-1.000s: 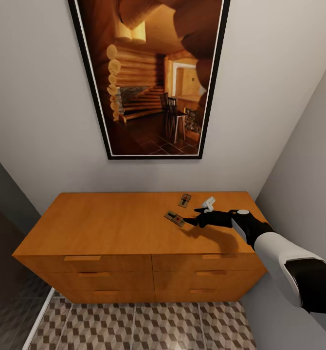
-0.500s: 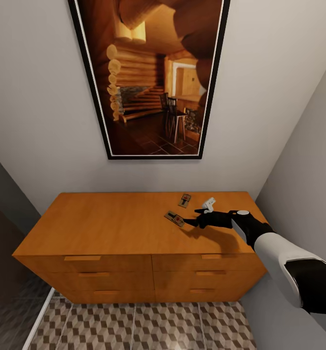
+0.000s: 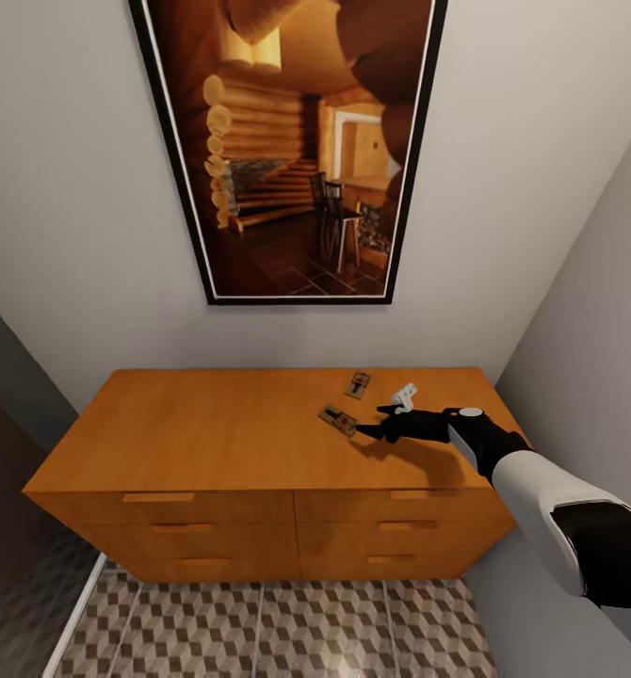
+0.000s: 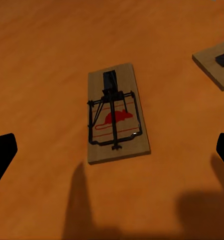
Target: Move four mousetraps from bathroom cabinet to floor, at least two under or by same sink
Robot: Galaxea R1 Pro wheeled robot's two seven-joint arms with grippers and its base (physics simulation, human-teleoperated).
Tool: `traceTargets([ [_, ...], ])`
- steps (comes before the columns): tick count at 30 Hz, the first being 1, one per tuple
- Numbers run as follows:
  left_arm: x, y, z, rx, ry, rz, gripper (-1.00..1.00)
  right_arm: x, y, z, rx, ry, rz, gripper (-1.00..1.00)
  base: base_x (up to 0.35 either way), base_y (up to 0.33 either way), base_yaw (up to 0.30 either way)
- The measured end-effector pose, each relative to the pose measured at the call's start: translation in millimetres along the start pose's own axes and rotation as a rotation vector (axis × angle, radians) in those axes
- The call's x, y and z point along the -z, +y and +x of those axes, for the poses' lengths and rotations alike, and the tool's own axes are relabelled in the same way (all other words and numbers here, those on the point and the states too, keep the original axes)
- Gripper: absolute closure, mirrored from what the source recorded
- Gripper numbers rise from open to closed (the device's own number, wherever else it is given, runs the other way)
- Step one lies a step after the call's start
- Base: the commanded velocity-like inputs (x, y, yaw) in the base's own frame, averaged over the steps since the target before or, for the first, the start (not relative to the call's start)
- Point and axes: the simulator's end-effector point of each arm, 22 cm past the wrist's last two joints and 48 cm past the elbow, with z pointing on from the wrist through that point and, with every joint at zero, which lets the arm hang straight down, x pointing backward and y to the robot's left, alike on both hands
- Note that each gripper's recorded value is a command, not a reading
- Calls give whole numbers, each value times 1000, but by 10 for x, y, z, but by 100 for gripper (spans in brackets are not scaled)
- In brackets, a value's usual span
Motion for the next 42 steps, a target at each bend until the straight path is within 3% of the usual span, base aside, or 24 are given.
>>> traceTargets([
  [42, 3, -9, 34, 0, 8, 3, -100, -27, 1, 113, -10, 11, -2, -100, 19, 16, 0],
])
